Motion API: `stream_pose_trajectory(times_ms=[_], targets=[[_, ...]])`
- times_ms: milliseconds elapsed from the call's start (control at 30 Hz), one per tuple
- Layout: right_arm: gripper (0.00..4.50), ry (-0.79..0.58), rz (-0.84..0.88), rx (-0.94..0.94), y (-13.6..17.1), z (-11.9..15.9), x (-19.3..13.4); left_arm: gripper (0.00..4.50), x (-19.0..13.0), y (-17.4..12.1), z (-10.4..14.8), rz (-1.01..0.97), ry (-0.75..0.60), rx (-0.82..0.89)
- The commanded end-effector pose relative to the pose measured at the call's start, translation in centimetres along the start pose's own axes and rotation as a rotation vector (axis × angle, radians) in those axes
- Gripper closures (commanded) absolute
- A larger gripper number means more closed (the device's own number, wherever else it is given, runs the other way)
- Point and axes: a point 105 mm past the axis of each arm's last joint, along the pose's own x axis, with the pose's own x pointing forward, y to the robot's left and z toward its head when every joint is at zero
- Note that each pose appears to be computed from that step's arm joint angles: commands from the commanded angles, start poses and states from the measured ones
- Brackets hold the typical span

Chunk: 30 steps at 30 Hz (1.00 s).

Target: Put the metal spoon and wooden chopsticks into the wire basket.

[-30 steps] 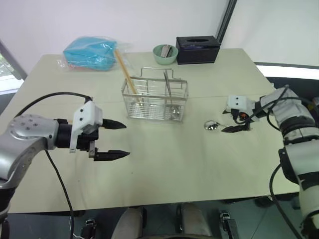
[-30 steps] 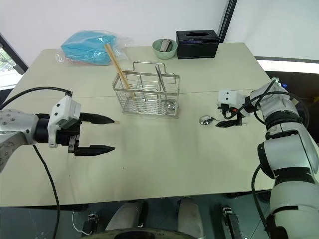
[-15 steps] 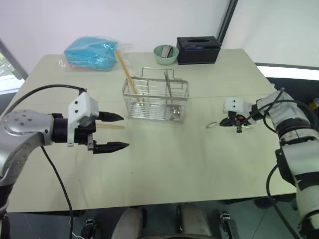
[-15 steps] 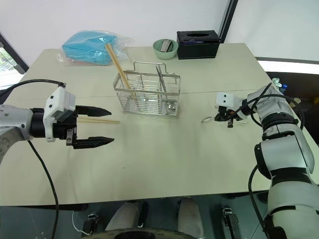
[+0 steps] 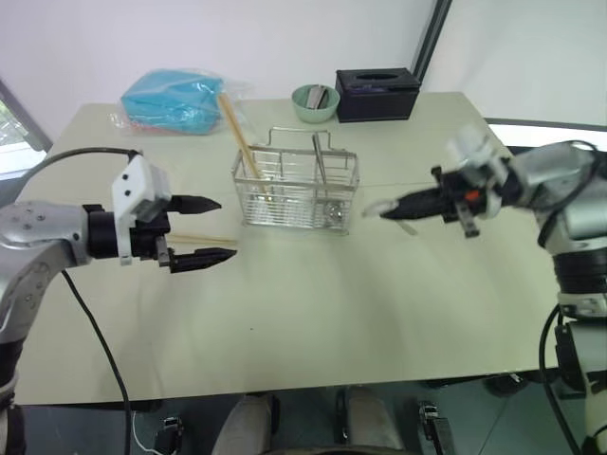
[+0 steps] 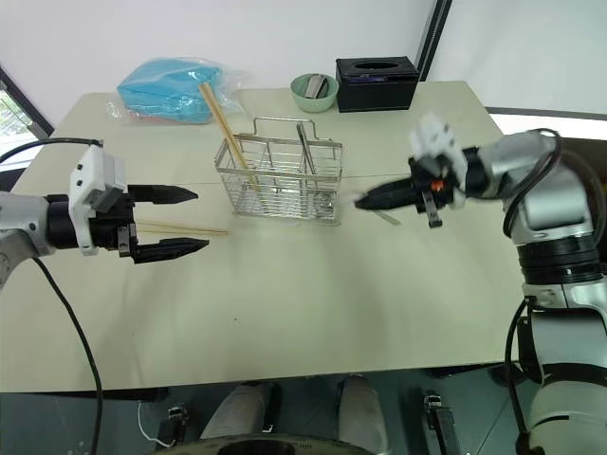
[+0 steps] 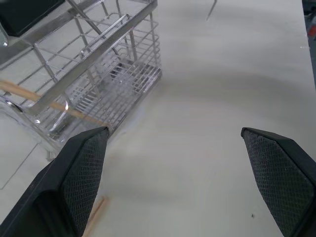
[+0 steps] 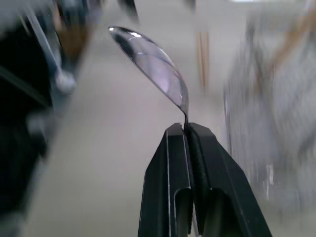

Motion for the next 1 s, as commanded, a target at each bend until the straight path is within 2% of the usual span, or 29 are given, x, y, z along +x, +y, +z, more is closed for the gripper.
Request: stream_pose_trajectory(times_ms=[33, 133, 233, 367, 667, 767, 967, 1000], targets=[[4.49, -0.236, -0.061, 0.031, -0.6, 5.7, 0.6, 0.00, -0.4, 0.8, 1.1, 0.032, -0.027, 0.055], [4.49, -0.381, -0.141, 0.070, -2.2, 8.6, 1.2, 0.00, -0.4, 1.1, 1.3, 0.035, -0.033, 0.063], [4.49, -0.453, -0.302, 0.092, -4.8, 9.1, 1.7, 0.00, -0.2, 1.3, 1.5, 0.032, -0.038, 0.068], [4.49, -0.433, -0.455, 0.111, -7.2, 7.4, 3.1, 0.00, -0.1, 1.2, 1.7, 0.027, -0.046, 0.071], [4.49, -0.366, -0.552, 0.270, -8.3, 1.0, 5.3, 0.00, -0.3, 1.6, 2.2, 0.049, -0.061, 0.077], [3.63, -0.348, -0.591, 0.334, -8.3, -1.1, 5.6, 0.00, -0.3, 1.6, 2.2, 0.059, -0.063, 0.077], [0.72, -0.351, -0.707, 0.318, -9.3, -1.1, 4.4, 0.00, -0.6, 1.7, 2.1, 0.066, -0.059, 0.073], [0.72, -0.360, -0.714, 0.314, -9.4, -0.7, 4.0, 0.00, -0.7, 1.8, 2.1, 0.071, -0.057, 0.071]])
